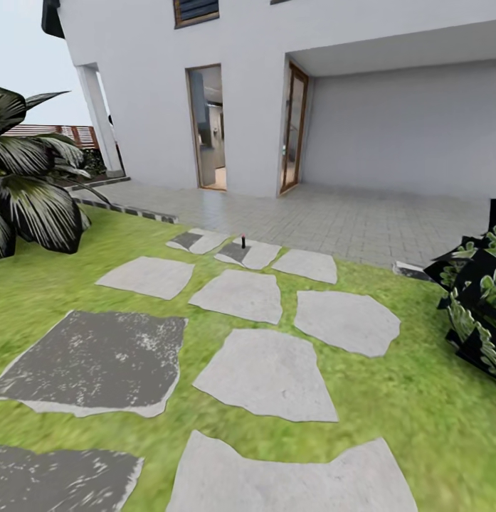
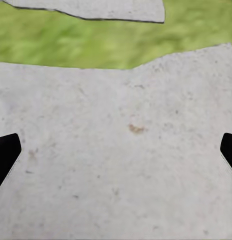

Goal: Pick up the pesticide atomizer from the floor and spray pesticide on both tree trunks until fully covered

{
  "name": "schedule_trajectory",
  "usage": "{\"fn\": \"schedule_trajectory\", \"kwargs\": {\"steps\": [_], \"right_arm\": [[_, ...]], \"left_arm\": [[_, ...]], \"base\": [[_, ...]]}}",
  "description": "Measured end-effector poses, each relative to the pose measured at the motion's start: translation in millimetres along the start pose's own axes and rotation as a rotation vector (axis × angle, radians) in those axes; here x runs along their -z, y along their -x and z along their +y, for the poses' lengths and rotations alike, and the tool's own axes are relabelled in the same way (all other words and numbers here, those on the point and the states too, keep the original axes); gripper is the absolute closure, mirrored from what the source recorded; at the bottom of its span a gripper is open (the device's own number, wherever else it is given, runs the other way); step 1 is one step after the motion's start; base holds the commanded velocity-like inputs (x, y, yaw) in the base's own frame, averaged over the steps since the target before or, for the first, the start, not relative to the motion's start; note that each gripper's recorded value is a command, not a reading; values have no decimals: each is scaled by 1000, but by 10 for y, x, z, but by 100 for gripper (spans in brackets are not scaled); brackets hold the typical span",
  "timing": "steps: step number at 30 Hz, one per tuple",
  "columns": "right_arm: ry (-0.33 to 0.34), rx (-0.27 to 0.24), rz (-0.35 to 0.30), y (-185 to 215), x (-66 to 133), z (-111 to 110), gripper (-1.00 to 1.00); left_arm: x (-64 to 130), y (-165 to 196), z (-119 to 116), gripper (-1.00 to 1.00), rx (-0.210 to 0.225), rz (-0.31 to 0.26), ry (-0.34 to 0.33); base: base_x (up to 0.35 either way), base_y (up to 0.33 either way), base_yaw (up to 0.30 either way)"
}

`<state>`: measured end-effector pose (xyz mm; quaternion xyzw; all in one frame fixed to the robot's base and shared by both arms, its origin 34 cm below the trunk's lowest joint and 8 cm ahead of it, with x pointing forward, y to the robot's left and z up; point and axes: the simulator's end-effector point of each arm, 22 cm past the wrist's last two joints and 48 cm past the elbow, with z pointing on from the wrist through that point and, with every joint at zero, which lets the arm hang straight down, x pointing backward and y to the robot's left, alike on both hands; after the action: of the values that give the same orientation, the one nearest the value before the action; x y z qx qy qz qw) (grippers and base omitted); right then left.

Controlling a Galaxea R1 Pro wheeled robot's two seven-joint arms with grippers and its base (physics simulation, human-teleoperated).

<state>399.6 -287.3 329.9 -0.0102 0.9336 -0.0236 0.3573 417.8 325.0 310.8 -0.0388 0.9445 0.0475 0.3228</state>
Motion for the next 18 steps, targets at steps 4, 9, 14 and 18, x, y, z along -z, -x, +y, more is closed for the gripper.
{"fn": "schedule_trajectory", "kwargs": {"steps": [4, 9, 14, 18], "right_arm": [[0, 0, 1, -2, 0, 0, -100], [0, 0, 0, 1, 0, 0, -100], [0, 0, 0, 1, 0, 0, -100], [0, 0, 0, 2, 0, 0, -100]], "left_arm": [[0, 1, -1, -100, 0, -1, 0], [0, 0, 1, -100, 0, 0, 0], [0, 1, 1, -100, 0, 0, 0], [0, 2, -1, -100, 0, -1, 0]], "base": [[339, 0, 0], [339, 0, 0], [339, 0, 0], [339, 0, 0]]}}
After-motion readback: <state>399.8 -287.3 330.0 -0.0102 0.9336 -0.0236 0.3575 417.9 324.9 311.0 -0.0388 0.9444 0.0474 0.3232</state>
